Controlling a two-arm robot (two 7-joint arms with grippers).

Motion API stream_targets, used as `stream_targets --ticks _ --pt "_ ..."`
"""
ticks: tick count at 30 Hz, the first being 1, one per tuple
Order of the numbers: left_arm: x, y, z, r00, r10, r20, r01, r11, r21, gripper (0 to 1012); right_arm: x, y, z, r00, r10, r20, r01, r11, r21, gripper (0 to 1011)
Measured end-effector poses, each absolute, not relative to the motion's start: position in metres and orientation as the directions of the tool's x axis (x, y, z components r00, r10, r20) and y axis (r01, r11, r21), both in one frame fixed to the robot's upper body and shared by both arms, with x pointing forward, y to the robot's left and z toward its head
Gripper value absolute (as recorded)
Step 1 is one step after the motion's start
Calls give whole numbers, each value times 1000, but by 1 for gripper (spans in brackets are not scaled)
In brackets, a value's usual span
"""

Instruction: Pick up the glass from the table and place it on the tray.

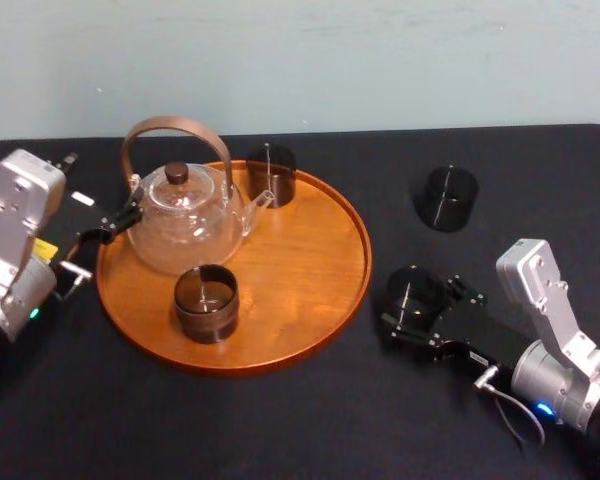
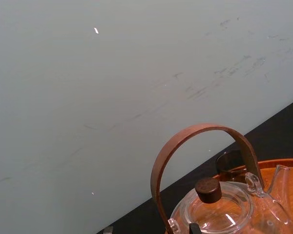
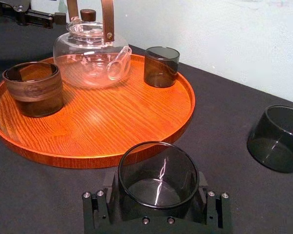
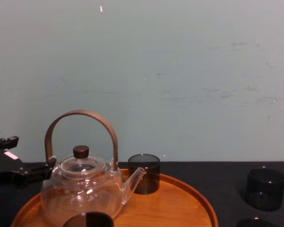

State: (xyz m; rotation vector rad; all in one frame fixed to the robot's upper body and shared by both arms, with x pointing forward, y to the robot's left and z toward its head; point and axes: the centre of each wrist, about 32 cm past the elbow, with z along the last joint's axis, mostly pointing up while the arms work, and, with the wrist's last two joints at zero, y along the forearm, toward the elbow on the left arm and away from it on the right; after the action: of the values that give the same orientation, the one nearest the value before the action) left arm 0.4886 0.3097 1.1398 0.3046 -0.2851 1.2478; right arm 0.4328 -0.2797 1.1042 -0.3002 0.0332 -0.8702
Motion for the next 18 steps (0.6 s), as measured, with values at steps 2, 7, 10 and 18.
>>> stream_targets --ticks 2,7,10,18 --pt "489 310 1140 292 880 374 -955 287 70 1009 433 -280 1104 646 -757 95 749 604 -272 1002" --pt "489 310 1140 292 880 374 -955 287 70 1010 432 -280 1105 645 -758 97 750 603 -271 947" --pt "489 310 1140 292 880 374 -955 287 70 1009 432 -280 1105 644 -758 99 751 603 -271 906" --pt "489 310 1140 292 880 374 -955 287 70 1010 432 -280 1105 644 -759 101 752 602 -271 906"
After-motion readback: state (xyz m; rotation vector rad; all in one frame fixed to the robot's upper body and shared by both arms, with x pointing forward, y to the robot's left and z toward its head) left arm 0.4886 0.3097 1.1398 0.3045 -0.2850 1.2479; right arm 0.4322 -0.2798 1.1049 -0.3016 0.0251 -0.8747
